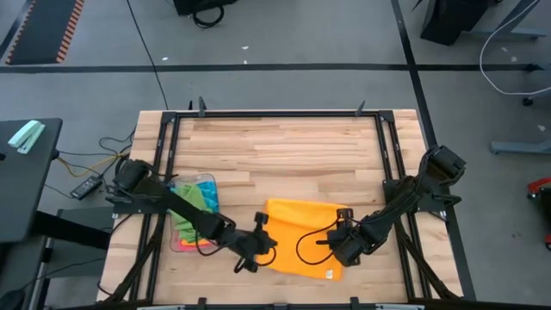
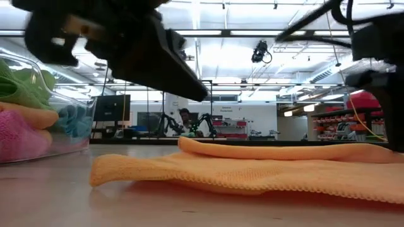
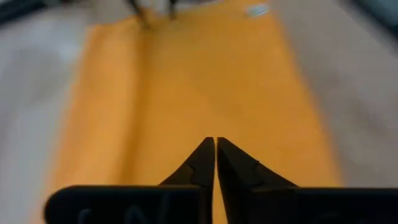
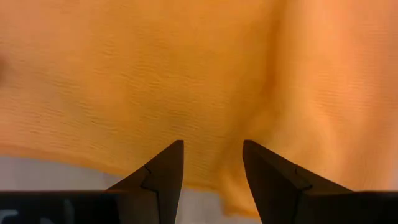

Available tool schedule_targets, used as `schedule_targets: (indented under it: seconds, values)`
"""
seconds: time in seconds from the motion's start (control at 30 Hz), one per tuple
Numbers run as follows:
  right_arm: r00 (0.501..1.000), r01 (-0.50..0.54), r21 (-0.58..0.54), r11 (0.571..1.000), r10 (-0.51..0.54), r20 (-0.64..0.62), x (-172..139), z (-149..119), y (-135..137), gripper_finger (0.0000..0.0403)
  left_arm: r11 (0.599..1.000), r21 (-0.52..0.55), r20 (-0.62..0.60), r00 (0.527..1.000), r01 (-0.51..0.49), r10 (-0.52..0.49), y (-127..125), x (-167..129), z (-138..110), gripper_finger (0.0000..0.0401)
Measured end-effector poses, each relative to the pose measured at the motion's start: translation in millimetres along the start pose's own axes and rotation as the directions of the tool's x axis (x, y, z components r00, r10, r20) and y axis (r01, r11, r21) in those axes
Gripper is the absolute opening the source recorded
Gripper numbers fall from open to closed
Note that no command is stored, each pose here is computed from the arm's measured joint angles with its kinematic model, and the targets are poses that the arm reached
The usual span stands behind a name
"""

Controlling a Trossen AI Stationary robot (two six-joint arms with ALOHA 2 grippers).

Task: Fold microfiber towels
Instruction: Fold the yellow microfiber cloth

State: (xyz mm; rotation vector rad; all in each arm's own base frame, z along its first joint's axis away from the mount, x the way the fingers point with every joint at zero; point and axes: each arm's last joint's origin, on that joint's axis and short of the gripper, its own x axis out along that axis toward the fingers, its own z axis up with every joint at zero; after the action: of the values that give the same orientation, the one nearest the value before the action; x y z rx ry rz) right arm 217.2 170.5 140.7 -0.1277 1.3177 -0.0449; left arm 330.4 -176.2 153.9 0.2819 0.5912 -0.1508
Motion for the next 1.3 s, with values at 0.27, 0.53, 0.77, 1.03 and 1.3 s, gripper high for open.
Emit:
schedule_targets:
  seconds: [0.27, 0.53, 0.77, 1.03, 1.3]
  values:
    - [0.995, 0.097, -0.093, 0.991, -0.095, 0.02, -13, -6, 0, 0.0174, 0.961, 0.185, -0.162, 0.958, -0.207, 0.238, 11, -3, -17, 0.0112]
    - [0.995, 0.104, -0.192, 0.976, -0.103, 0.018, -16, -16, 9, 0.0174, 0.933, 0.306, -0.263, 0.925, -0.19, 0.275, 28, 1, -28, 0.0182]
    - [0.99, 0.136, -0.219, 0.966, -0.138, 0.006, -12, -26, 8, 0.0174, 0.91, 0.371, -0.291, 0.908, -0.183, 0.301, 44, 5, -31, 0.0181]
    - [0.982, 0.19, -0.22, 0.957, -0.186, 0.039, -8, -28, 5, 0.0157, 0.892, 0.424, -0.306, 0.901, -0.16, 0.307, 48, 5, -33, 0.0156]
    - [0.983, 0.182, -0.222, 0.958, -0.173, 0.059, -8, -26, 7, 0.0087, 0.874, 0.466, -0.344, 0.882, -0.138, 0.323, 53, 20, -47, 0.0125]
